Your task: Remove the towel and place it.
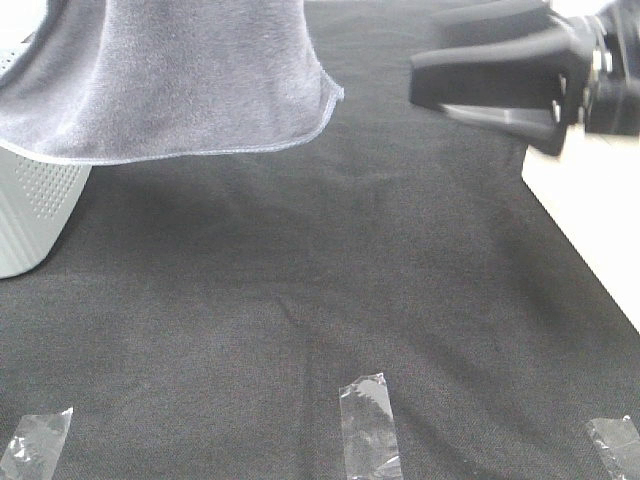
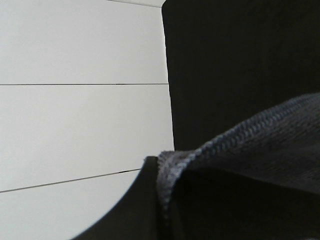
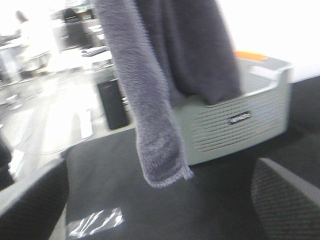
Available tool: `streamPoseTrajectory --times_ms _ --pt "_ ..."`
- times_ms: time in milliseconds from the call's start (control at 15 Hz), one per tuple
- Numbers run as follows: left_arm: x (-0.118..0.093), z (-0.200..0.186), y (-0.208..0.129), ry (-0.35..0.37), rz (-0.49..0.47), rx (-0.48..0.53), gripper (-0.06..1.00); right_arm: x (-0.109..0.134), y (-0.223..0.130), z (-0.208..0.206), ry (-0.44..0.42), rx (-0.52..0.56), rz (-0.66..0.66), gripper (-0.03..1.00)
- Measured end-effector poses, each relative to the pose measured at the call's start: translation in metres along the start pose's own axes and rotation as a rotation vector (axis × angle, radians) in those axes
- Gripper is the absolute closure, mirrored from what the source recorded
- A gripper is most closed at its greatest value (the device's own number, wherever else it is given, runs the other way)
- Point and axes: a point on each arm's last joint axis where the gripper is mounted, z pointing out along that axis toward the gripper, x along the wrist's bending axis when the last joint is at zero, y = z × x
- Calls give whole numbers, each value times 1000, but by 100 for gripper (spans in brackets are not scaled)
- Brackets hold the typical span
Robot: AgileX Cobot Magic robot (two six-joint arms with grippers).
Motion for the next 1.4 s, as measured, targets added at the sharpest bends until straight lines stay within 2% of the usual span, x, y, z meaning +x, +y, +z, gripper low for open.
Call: streamPoseTrajectory --times_ms 200,267,400,600,667,933,1200,1333,1400 --pt "-6 10 10 -39 -8 -61 94 -20 6 6 33 58 50 1" --pt "-6 14 13 -28 -1 -76 94 -22 9 9 45 64 49 2" --pt "-6 23 19 -3 4 -97 94 -14 11 25 91 112 9 2" --pt "-8 35 26 6 5 -121 94 -15 5 44 -8 191 -14 2" --pt "-9 38 27 3 7 -122 94 -15 5 45 -14 193 -16 2" --pt "-12 49 32 9 14 -132 94 -8 5 44 66 190 -15 5" --pt "-13 54 35 17 12 -141 94 -7 4 44 71 211 -18 34" --pt "-13 54 35 18 6 -141 94 -10 1 44 39 243 -10 55" --pt "-13 54 35 17 -3 -138 94 -12 -1 43 15 260 -13 70"
